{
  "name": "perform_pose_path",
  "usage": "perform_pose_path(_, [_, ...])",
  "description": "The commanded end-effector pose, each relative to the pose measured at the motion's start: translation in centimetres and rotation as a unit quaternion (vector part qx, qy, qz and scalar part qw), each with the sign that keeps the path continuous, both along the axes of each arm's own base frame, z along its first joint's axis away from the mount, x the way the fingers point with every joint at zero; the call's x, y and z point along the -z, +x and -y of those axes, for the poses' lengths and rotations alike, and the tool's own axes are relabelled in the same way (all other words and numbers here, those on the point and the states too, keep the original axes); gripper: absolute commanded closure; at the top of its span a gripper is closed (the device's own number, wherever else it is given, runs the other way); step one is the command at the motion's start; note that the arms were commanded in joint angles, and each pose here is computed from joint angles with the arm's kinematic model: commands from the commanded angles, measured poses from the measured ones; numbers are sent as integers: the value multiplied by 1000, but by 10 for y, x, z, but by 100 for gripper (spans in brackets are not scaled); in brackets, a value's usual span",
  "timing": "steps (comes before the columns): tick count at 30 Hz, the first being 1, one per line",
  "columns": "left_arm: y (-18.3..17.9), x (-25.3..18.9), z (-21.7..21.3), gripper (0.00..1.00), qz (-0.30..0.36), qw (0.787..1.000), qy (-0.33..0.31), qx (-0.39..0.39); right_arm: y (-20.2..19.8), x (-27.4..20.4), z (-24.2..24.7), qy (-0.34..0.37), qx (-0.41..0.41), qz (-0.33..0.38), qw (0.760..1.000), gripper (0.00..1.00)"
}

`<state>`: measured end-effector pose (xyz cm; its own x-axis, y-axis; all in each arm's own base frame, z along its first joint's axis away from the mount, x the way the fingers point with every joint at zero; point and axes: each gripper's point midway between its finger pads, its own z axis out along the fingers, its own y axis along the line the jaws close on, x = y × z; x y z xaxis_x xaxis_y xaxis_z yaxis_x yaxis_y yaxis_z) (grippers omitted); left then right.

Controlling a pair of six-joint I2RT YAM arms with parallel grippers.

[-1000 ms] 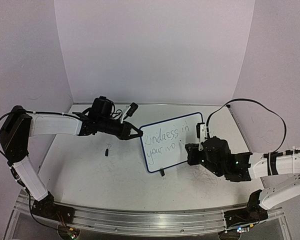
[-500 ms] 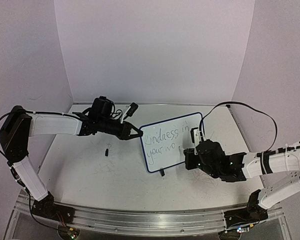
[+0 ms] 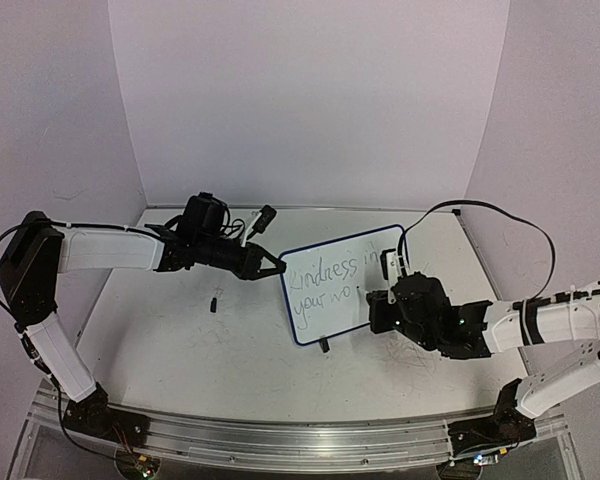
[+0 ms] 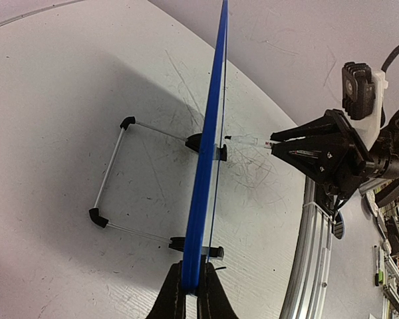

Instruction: Write a sentence on the whiteboard

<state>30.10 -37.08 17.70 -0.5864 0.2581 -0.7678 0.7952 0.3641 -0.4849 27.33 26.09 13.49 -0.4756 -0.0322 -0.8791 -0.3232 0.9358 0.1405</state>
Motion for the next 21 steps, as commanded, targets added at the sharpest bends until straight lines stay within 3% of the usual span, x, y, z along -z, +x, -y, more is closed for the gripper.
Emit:
perform_pose_path(1, [-2, 12, -5, 100, 19, 999, 31, 0, 7, -22, -9, 19, -6, 25, 999, 100])
perform_pose_path(21, [-4, 13, -4, 100, 15, 999, 30, 3, 14, -23, -22, 22, -15, 31, 999, 100])
